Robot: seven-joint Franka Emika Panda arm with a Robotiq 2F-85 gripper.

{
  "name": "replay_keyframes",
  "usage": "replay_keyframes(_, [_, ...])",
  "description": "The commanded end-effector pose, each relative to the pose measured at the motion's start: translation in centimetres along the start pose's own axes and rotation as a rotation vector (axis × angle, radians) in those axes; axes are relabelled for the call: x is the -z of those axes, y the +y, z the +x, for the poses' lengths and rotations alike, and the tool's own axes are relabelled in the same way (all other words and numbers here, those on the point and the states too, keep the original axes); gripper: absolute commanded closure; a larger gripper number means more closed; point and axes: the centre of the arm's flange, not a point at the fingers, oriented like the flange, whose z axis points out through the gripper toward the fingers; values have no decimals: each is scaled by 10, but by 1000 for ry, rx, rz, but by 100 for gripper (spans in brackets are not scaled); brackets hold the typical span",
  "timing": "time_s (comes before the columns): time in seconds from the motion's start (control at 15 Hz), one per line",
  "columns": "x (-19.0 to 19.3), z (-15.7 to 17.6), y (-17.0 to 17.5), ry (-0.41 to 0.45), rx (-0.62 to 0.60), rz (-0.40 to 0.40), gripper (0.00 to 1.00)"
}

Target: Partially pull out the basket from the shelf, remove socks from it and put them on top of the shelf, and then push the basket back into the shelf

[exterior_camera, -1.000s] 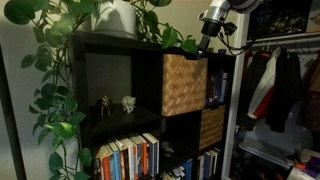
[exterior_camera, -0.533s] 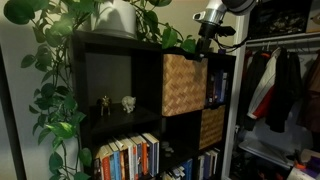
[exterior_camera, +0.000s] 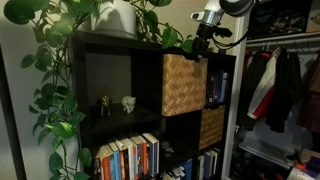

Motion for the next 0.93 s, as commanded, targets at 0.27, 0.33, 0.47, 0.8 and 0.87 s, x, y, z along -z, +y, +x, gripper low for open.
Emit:
replay_keyframes(0.27, [2,-1,2,-6,35,-52,0])
replay_keyframes(0.33, [2,-1,2,-6,44,-53,0])
replay_keyframes(0.47, [2,-2,1,-7,68,-76,0])
replay_keyframes(0.8, [-7,-1,1,20,126,-137,0])
replay_keyframes(0.87, [-10,-1,1,19,128,-139,0])
